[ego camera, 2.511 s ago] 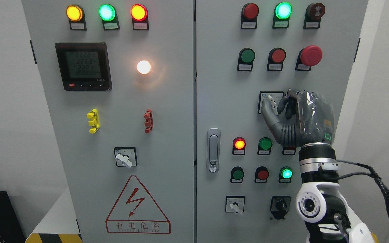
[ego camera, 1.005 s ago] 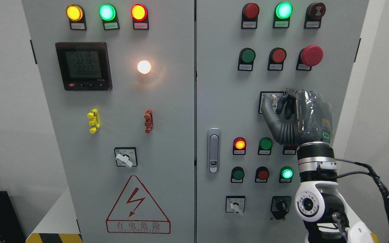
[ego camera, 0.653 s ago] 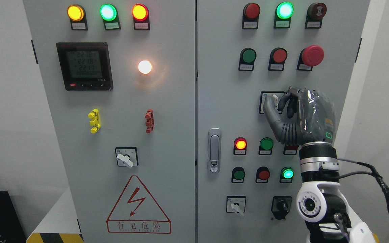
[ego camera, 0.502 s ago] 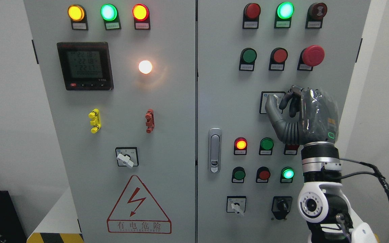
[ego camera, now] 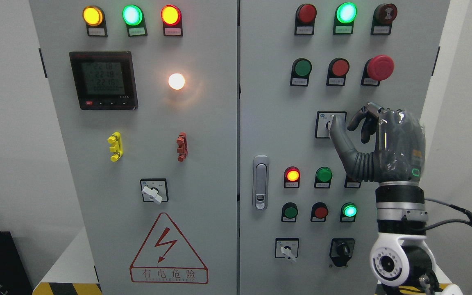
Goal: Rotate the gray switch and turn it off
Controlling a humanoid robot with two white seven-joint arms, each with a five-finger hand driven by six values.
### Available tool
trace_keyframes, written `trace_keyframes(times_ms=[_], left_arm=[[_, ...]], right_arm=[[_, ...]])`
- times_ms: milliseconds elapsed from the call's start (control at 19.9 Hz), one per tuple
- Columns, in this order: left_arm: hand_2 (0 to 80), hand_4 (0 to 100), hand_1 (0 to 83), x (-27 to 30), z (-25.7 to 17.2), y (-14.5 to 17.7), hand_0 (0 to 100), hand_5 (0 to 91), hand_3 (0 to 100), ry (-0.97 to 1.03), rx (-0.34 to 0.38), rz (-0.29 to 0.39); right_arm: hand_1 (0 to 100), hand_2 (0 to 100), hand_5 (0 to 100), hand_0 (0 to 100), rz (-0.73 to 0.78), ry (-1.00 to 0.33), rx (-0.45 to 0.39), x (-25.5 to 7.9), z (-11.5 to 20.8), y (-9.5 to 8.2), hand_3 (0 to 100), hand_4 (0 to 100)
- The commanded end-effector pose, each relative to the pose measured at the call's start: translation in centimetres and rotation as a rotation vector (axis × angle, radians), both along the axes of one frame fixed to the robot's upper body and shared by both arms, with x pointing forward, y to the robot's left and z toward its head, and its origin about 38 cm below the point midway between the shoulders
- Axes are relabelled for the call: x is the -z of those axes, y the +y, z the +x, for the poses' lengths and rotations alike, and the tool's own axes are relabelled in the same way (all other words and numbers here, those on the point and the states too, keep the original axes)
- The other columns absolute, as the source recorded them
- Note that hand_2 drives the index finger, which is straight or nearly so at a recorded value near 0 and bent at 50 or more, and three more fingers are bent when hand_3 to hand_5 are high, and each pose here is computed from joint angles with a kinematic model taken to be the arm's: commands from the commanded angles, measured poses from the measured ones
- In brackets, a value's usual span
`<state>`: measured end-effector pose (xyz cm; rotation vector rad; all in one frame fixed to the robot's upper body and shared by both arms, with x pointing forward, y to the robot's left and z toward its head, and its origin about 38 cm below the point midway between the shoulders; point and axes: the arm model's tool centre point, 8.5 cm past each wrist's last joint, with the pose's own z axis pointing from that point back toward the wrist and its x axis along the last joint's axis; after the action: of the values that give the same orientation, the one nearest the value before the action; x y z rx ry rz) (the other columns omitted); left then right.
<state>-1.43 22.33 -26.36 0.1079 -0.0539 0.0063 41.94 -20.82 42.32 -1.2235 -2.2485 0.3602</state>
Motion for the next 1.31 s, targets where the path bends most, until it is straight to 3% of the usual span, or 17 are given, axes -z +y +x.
trace_keyframes(times_ms=[0, 50, 100, 151, 201, 301, 352, 452, 603, 1256], left_arm=[[0.0, 0, 38.9, -0.1, -0.9, 0.0, 12, 0.0, 0, 0.025, -0.025, 0.000], [0.0, 0, 38.9, -0.1, -0.8, 0.0, 12, 0.0, 0, 0.023, -0.024, 0.000], [0.0, 0, 38.9, -0.1, -0.8, 0.0, 12, 0.0, 0, 0.023, -0.024, 0.000], [0.0, 0, 38.9, -0.1, -0.9, 0.0, 12, 0.0, 0, 0.025, -0.025, 0.001], [0.0, 0, 38.9, -0.1, -0.8, 0.0, 12, 0.0, 0, 0.022, -0.024, 0.000], [0.0, 0, 38.9, -0.1, -0.8, 0.0, 12, 0.0, 0, 0.023, -0.024, 0.000], [0.0, 0, 38.9, -0.1, -0.8, 0.0, 12, 0.0, 0, 0.023, -0.024, 0.000], [0.0, 0, 38.9, -0.1, -0.8, 0.0, 12, 0.0, 0, 0.023, -0.024, 0.000], [0.0, 0, 38.9, -0.1, -0.8, 0.0, 12, 0.0, 0, 0.023, -0.024, 0.000], [0.0, 0, 38.9, -0.1, -0.8, 0.0, 12, 0.0, 0, 0.023, -0.025, 0.001]], right_arm=[[37, 50, 66, 51, -0.025, -0.117, -0.049, 0.7, -4.1, -0.9, 77, 65], [36, 49, 65, 52, -0.038, -0.125, -0.064, 1.1, -4.5, -0.8, 76, 64], [35, 40, 45, 52, -0.048, -0.124, -0.075, 1.6, -4.9, -0.8, 58, 46], [33, 35, 33, 52, -0.052, -0.120, -0.079, 2.0, -5.2, -0.8, 48, 35], [33, 32, 28, 51, -0.055, -0.118, -0.081, 2.2, -5.3, -0.8, 45, 31], [33, 19, 3, 49, -0.058, -0.108, -0.072, 2.6, -5.3, -1.4, 20, 6], [32, 17, 1, 48, -0.066, -0.112, -0.075, 2.8, -5.5, -1.6, 18, 3], [27, 6, 0, 25, -0.073, -0.120, -0.070, 2.8, -5.6, -2.1, 0, 0], [28, 0, 0, 17, -0.075, -0.115, -0.063, 3.0, -5.7, -2.4, 0, 0], [33, 0, 0, 12, -0.080, -0.102, -0.061, 3.6, -5.8, -2.6, 0, 0]])
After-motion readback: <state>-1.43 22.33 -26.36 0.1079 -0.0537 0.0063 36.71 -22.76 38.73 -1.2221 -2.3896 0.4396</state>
